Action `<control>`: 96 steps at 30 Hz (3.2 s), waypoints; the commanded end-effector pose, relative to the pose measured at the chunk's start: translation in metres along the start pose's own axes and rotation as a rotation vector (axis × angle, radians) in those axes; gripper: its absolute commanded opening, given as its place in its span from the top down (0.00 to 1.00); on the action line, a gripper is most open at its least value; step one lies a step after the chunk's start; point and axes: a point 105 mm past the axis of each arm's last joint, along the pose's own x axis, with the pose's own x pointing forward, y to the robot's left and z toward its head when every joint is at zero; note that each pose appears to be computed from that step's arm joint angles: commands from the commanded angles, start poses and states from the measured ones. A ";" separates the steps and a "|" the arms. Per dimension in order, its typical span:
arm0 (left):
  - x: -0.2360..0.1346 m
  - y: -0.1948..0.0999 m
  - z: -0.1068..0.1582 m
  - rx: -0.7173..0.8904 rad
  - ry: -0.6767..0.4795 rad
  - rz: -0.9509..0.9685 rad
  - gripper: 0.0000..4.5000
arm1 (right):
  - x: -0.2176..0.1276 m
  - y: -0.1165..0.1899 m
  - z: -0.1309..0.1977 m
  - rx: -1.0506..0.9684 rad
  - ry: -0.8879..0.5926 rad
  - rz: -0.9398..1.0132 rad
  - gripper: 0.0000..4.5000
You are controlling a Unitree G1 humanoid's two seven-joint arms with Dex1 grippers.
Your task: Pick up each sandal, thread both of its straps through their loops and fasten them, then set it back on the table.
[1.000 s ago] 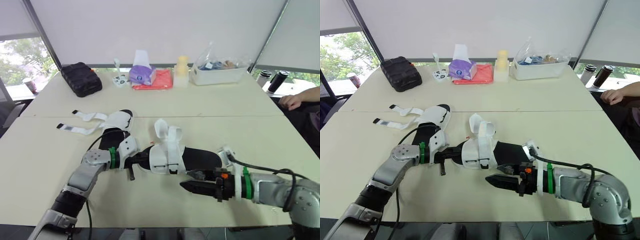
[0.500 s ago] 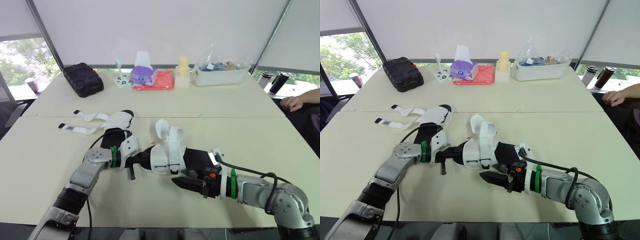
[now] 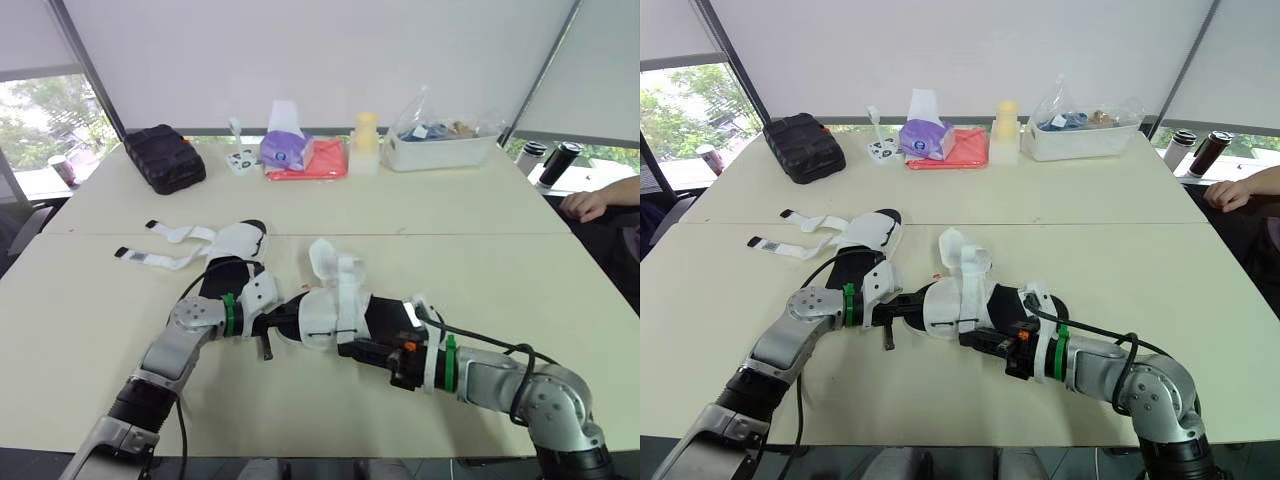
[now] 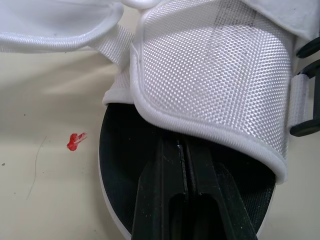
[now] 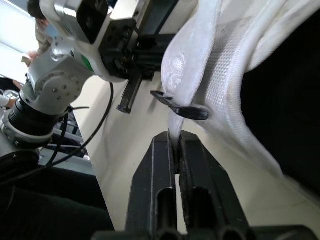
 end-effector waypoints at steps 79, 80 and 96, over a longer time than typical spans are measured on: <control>0.007 -0.012 -0.025 -0.083 0.055 0.044 1.00 | 0.020 -0.061 0.130 -0.071 -0.079 0.042 0.99; 0.006 -0.012 -0.025 -0.083 0.056 0.045 1.00 | 0.019 -0.061 0.132 -0.062 -0.094 0.042 0.99; 0.008 -0.011 -0.025 -0.078 0.056 0.038 1.00 | 0.019 -0.100 0.112 0.026 -0.033 -0.174 0.99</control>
